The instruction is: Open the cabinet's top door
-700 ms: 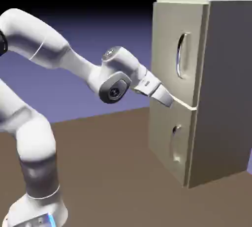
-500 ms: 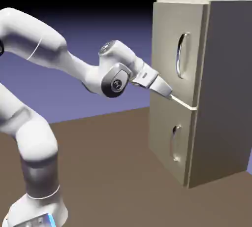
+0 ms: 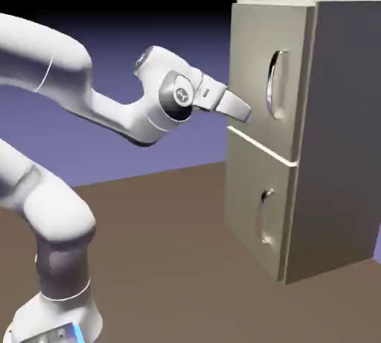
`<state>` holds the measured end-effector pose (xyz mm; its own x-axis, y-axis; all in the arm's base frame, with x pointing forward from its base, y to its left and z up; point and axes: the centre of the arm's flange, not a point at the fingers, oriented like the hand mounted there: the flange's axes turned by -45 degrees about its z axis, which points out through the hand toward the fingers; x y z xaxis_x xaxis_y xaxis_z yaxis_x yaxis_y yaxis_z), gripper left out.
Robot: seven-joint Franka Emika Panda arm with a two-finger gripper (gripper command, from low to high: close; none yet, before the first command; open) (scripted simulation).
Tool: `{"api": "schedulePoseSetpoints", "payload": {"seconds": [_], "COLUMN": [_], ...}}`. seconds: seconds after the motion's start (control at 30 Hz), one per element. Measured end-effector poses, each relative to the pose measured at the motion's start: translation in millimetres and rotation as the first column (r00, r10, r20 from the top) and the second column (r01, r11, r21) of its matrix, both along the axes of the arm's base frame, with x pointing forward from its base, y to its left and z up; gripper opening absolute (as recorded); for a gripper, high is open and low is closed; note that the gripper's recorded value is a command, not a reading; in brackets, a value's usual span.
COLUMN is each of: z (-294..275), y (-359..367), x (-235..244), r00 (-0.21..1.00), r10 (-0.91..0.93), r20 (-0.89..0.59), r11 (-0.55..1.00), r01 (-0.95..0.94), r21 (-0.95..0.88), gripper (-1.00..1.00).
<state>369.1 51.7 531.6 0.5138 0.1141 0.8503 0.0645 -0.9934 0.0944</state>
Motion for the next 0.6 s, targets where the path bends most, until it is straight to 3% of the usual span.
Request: {"api": "schedulePoseSetpoints", "payload": {"seconds": [0.6], "z": [20], "y": [-15], "x": [-15], "r00": [0.967], "r10": [-0.014], "r20": [0.254], "r11": [1.0], "r01": [0.008], "r21": [0.025], "gripper": [0.0]}}
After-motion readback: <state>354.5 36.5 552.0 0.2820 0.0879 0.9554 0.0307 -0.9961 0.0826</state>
